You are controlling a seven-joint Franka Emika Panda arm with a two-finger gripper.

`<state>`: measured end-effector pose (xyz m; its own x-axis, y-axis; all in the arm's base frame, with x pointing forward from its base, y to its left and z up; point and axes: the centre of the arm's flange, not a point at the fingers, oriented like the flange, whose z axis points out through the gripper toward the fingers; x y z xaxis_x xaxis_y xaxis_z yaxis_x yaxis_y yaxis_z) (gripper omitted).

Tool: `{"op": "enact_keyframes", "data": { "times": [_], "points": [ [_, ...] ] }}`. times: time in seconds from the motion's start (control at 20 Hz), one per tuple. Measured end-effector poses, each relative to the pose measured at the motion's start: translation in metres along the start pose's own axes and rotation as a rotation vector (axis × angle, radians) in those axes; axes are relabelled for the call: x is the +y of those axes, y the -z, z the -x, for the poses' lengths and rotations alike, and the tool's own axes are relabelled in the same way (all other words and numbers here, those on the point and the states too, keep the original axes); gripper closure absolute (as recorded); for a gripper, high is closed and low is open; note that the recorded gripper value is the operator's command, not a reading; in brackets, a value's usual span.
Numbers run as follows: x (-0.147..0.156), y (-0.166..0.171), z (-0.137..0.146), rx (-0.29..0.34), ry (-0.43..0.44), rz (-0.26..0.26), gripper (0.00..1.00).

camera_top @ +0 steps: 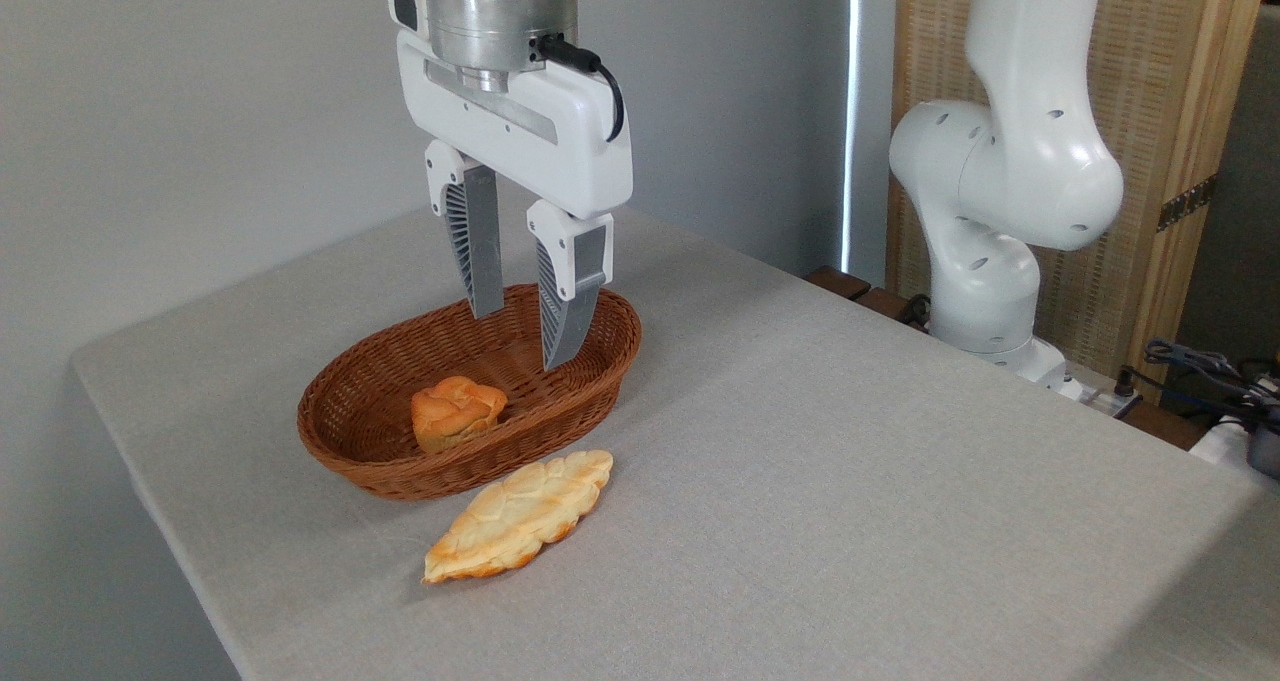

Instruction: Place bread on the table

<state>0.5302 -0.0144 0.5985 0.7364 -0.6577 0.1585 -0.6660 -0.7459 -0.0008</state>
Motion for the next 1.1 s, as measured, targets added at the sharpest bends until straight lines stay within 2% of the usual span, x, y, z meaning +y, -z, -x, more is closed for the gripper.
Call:
{"op": "enact_keyframes", "data": {
  "times": [0.75, 1.1],
  "points": [
    [-0.003, 0.001, 0.003, -0.001, 0.006, -0.003, 0.00],
    [-0.015, 0.002, 0.013, 0.000, 0.033, -0.004, 0.00]
  ]
}}
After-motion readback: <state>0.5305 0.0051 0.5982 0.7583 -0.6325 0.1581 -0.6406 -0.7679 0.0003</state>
